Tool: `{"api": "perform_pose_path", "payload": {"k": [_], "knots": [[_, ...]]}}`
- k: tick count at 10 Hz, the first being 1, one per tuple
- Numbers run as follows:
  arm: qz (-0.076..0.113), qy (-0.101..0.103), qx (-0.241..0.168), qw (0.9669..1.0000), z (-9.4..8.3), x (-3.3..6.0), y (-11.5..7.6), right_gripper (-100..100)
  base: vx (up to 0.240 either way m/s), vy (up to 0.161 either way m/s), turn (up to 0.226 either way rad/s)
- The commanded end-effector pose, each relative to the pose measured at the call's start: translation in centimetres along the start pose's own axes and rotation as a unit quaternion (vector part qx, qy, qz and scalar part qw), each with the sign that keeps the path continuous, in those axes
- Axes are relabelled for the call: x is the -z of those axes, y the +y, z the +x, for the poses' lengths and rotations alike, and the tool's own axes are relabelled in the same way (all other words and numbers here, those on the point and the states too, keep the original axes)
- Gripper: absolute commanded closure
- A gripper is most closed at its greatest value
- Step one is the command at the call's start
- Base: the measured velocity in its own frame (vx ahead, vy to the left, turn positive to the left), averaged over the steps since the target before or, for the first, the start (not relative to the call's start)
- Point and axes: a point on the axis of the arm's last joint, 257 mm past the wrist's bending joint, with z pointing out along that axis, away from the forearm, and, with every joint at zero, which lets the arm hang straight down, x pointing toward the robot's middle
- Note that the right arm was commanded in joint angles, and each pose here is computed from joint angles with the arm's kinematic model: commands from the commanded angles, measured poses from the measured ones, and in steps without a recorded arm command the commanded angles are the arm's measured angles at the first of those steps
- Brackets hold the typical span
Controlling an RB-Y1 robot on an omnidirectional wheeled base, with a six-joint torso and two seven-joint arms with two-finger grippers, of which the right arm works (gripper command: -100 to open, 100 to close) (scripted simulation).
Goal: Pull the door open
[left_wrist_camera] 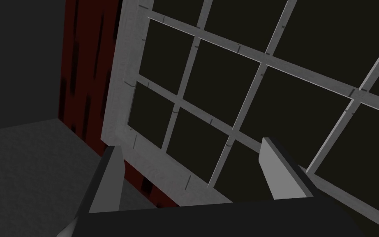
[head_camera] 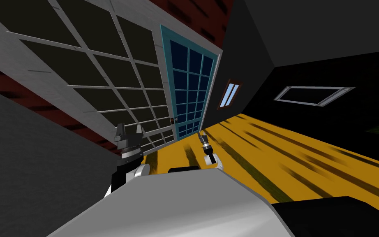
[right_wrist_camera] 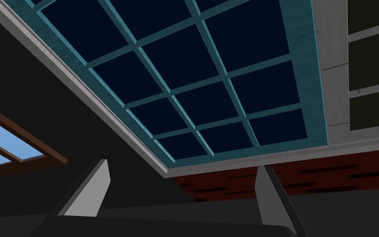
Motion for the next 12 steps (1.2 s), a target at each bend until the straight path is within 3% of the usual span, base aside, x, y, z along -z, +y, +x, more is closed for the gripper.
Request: {"api": "perform_pose_path", "payload": {"k": [1,6,12], "knots": [[-0.005,0.014,0.021,0.9997,1.5,-0.04,0.1,-100,0.082,0.055,-0.059],[-0.015,0.041,0.055,0.9975,4.3,0.14,0.2,-100,0.071,0.061,-0.033],[-0.030,0.071,0.092,0.9928,7.6,0.52,0.7,-100,0.062,0.051,-0.033]]}}
